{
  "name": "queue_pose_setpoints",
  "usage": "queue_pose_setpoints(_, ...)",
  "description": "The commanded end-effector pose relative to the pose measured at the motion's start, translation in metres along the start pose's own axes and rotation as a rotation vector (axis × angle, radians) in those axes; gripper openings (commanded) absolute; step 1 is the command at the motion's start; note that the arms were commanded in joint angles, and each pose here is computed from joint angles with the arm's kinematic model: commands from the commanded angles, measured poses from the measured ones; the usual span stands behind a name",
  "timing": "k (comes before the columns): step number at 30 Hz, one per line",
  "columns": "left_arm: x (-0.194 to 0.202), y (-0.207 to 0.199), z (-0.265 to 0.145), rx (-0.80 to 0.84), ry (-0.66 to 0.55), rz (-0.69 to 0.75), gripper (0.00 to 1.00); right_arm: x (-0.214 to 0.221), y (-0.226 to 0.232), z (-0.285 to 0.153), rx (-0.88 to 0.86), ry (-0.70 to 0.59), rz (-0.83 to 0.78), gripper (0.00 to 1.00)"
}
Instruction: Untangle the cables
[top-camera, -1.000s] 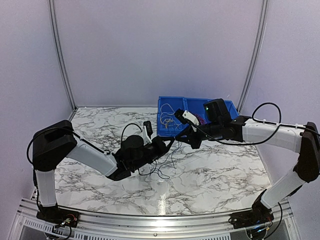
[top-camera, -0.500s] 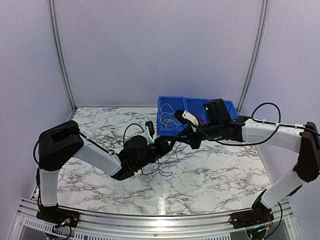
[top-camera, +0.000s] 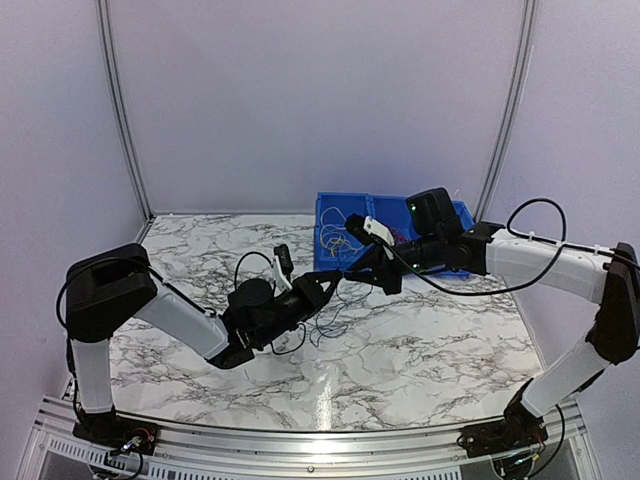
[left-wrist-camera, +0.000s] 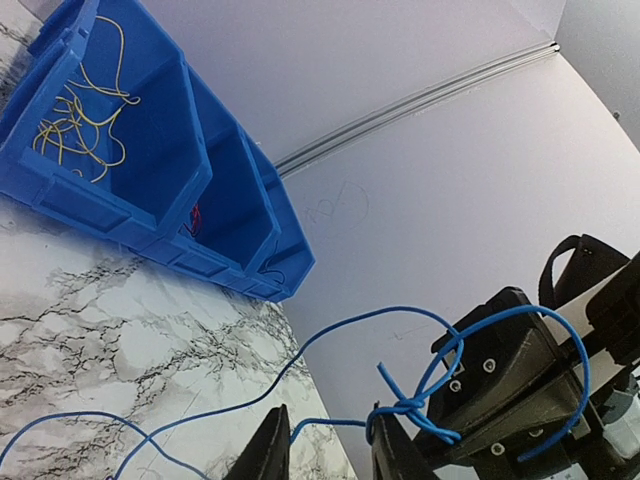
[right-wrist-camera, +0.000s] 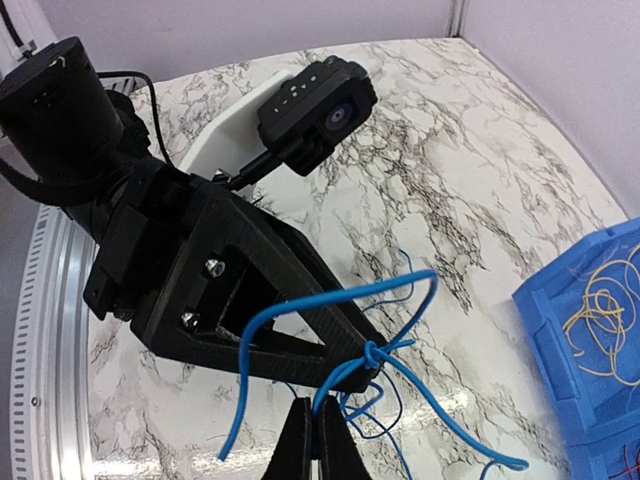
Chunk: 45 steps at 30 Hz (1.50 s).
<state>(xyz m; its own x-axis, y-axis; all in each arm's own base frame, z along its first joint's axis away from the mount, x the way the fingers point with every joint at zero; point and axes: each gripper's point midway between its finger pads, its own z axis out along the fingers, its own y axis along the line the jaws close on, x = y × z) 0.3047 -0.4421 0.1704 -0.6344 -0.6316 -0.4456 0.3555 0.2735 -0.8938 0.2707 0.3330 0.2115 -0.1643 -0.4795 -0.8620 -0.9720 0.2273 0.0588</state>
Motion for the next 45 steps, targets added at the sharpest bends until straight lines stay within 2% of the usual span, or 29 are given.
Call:
queue_pose_setpoints(1, -0.099, 0.116, -0.044, -0.412, -0.335, 0.083, 0.29, -0.025, 0.063, -0.023, -0.257, -0.059, -0.052, 0.00)
queue_pose_setpoints(8, -0.127, 0.107, -0.072, -0.434, -0.392, 0.143, 0.29, -0.014, 0.063, -0.022, -0.237, -0.045, -0.055, 0.00)
queue_pose_setpoints(11, -0.128, 0.094, -0.071, -0.402, -0.367, 0.188, 0.28, -0.013, 0.054, -0.019, -0.192, -0.038, -0.047, 0.00)
queue_pose_setpoints(14, -0.123, 0.071, -0.060, -0.303, -0.311, 0.248, 0.17, -0.011, 0.046, -0.014, -0.160, -0.032, -0.035, 0.00)
queue_pose_setpoints(18, -0.109, 0.043, -0.048, -0.138, -0.237, 0.260, 0.15, -0.007, 0.043, -0.008, -0.162, -0.026, -0.023, 0.00)
queue_pose_setpoints(20, -0.101, 0.031, -0.044, -0.083, -0.190, 0.268, 0.20, -0.007, 0.040, -0.007, -0.146, -0.025, -0.023, 0.00)
queue_pose_setpoints(25, -0.060, -0.013, -0.051, 0.034, -0.070, 0.387, 0.49, -0.007, 0.027, -0.005, -0.073, -0.016, -0.020, 0.00)
queue_pose_setpoints(28, -0.040, -0.028, -0.051, 0.045, 0.000, 0.420, 0.56, -0.005, 0.016, -0.001, -0.030, -0.006, -0.006, 0.00)
queue_pose_setpoints(36, -0.009, -0.034, -0.044, 0.043, 0.082, 0.466, 0.61, -0.004, 0.004, 0.006, 0.003, 0.017, 0.018, 0.00)
queue_pose_setpoints(40, -0.007, -0.013, -0.037, -0.064, 0.083, 0.478, 0.56, -0.005, 0.005, 0.005, 0.001, 0.013, 0.017, 0.00)
queue_pose_setpoints(45, 0.003, -0.002, -0.029, -0.093, 0.118, 0.495, 0.52, -0.007, 0.007, 0.001, 0.001, 0.007, 0.013, 0.00)
